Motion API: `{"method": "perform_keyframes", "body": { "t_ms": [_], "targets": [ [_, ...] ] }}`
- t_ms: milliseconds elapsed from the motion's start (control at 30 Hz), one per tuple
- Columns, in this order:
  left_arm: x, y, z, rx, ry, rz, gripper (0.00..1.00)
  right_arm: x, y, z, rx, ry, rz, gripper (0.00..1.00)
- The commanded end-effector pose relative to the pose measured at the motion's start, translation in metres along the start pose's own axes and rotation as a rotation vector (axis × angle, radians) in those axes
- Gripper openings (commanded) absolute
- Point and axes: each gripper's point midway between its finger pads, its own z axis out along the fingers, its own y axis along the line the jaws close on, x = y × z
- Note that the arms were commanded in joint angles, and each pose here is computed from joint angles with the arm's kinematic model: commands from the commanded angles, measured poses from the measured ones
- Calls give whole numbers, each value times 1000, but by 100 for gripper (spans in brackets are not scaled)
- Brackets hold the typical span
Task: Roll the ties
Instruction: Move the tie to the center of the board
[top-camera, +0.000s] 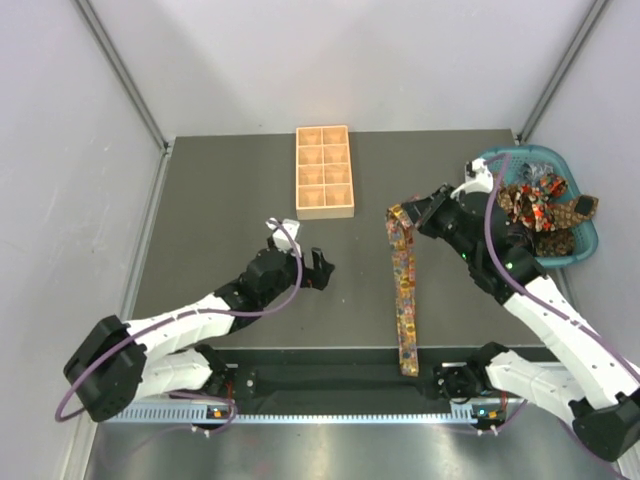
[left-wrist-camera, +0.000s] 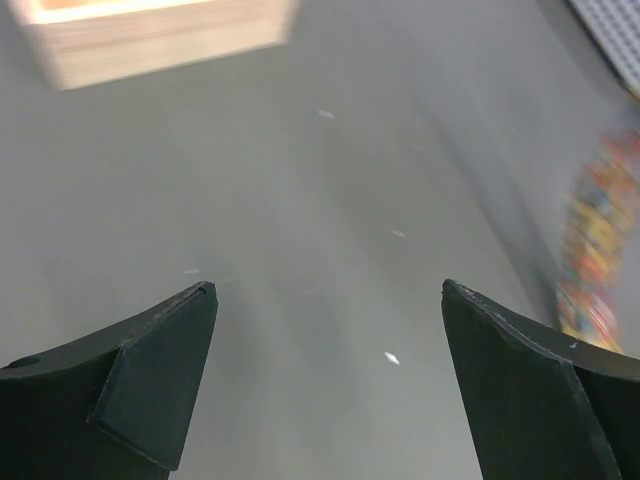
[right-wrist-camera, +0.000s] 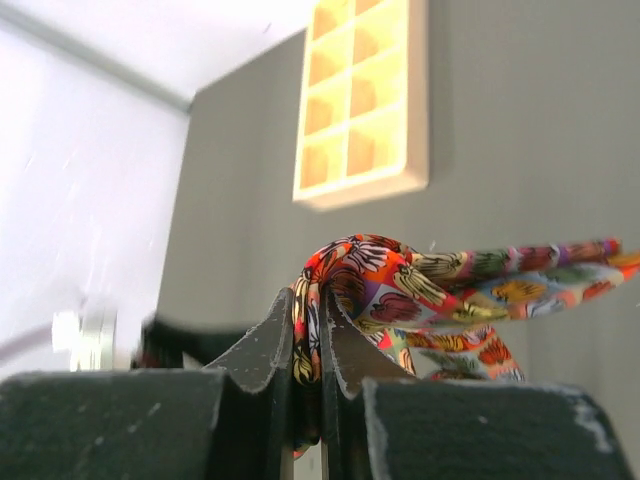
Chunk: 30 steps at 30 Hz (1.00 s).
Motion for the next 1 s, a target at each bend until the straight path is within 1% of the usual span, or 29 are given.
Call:
{"method": "perform_keyframes", "body": {
  "t_ms": [0,67,100,133,167,233,267,300,367,433,467,500,567,600,633,667,700,733,833,967],
  "targets": [
    [-23,-50,4,175,-70,59,99,-31,-14,16,120,-113,2,0],
    [-13,-71,5,243,-43,97,99,-36,-30,25,186,-138,28,0],
    [-9,-77,6,259,-31,111,99,-40,-33,27,194,-154,38,0],
    [-6,-93,3,299,-25,126,99,-43,-36,29,204,-165,47,0],
    [3,-97,6,310,-4,151,99,-45,-45,33,229,-173,64,0],
    [9,-115,5,342,8,175,99,-51,-48,39,223,-188,84,0],
    [19,-118,8,343,39,188,99,-55,-58,44,239,-200,99,0],
    [18,-126,10,354,40,189,99,-55,-60,47,236,-192,106,0],
    [32,-132,14,326,76,179,99,-56,-75,54,271,-187,123,0],
    [39,-143,16,316,113,160,99,-59,-81,59,279,-189,130,0],
    [47,-143,20,278,140,124,99,-58,-88,63,297,-188,136,0],
    [49,-149,20,274,156,116,99,-57,-91,65,300,-184,138,0],
    [70,-165,16,276,206,130,99,-56,-100,70,318,-183,143,0],
    [69,-170,16,242,199,147,99,-56,-101,72,318,-183,146,0],
    [81,-186,6,267,216,175,99,-54,-105,74,324,-179,150,0],
    [90,-188,8,243,221,197,99,-53,-107,77,328,-174,151,0],
    [91,-200,5,252,223,199,99,-53,-109,78,331,-173,154,0],
    [105,-210,-3,271,254,218,99,-53,-112,79,339,-175,158,0],
    [133,-227,-14,279,310,205,99,-52,-118,81,350,-171,164,0],
    [166,-241,-27,274,357,230,99,-56,-119,81,345,-179,163,0]
  ]
}}
